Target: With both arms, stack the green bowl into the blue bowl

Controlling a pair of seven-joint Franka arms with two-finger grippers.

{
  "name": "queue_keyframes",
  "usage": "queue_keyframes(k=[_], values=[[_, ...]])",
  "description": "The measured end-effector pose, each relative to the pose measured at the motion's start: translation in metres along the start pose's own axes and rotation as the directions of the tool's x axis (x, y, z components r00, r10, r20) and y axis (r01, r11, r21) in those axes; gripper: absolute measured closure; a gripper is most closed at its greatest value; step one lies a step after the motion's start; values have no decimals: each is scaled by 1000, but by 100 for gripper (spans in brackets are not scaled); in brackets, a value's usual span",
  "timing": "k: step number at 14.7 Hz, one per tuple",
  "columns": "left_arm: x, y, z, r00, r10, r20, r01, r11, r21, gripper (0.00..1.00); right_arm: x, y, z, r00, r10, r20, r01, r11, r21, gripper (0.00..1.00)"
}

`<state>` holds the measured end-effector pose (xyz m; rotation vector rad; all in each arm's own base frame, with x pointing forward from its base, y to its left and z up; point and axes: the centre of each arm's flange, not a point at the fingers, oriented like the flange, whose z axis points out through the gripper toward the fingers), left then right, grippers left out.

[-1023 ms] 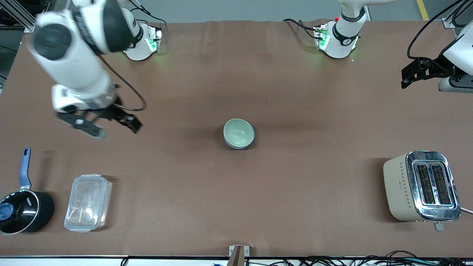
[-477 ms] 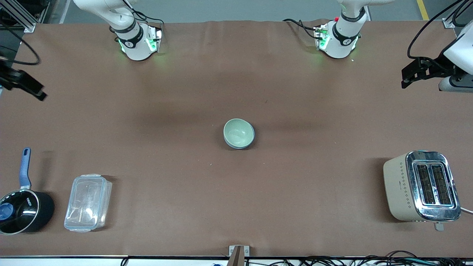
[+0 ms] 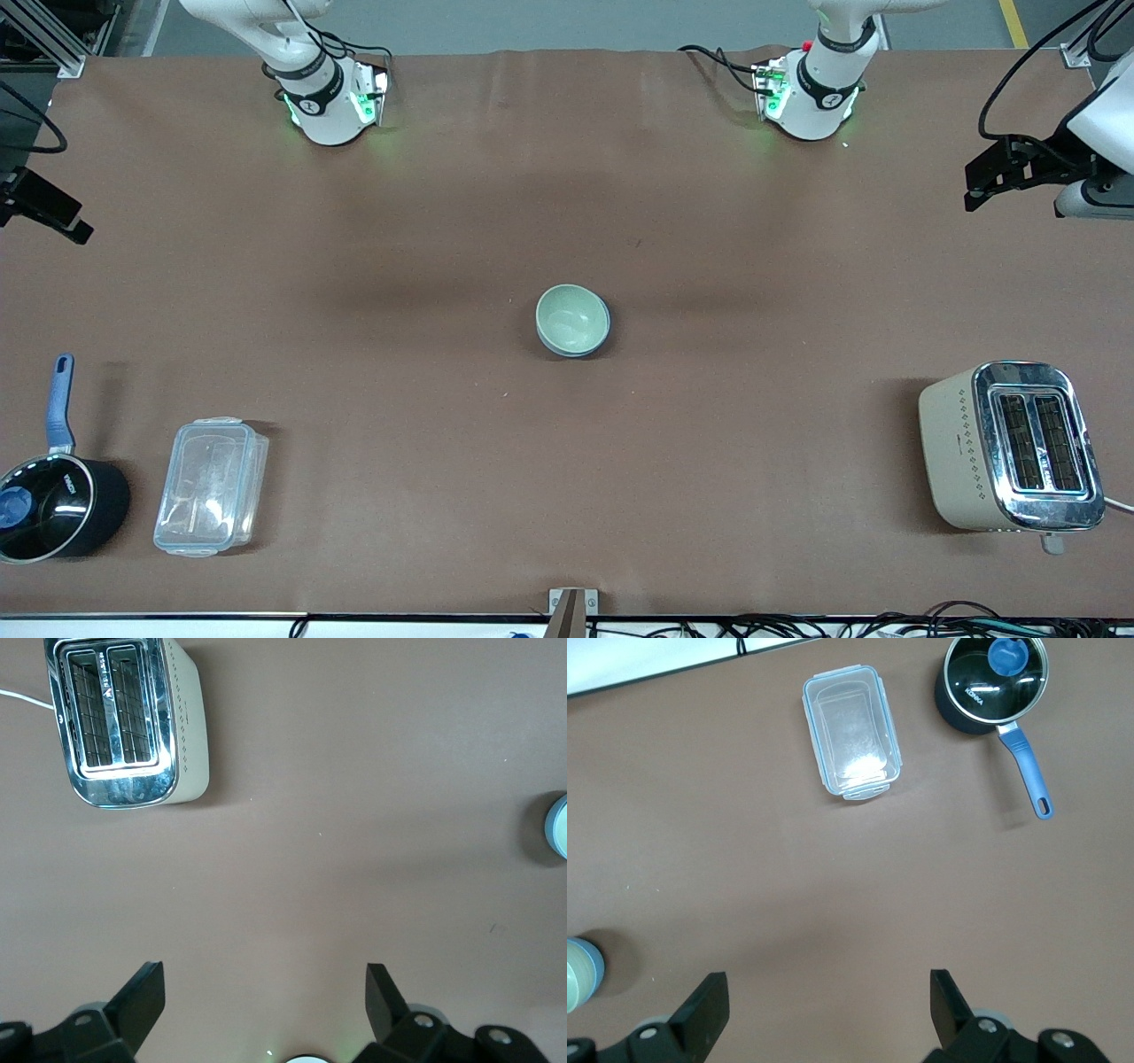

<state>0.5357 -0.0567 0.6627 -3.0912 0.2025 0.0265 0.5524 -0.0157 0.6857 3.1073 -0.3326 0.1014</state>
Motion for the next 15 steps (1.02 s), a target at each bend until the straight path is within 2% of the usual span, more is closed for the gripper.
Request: queue_keyframes(k=[15], values=[[0, 1, 0, 1000, 2, 0, -2, 1000, 0, 0, -2, -8, -2, 1000, -29, 2, 29, 1000, 1, 0]])
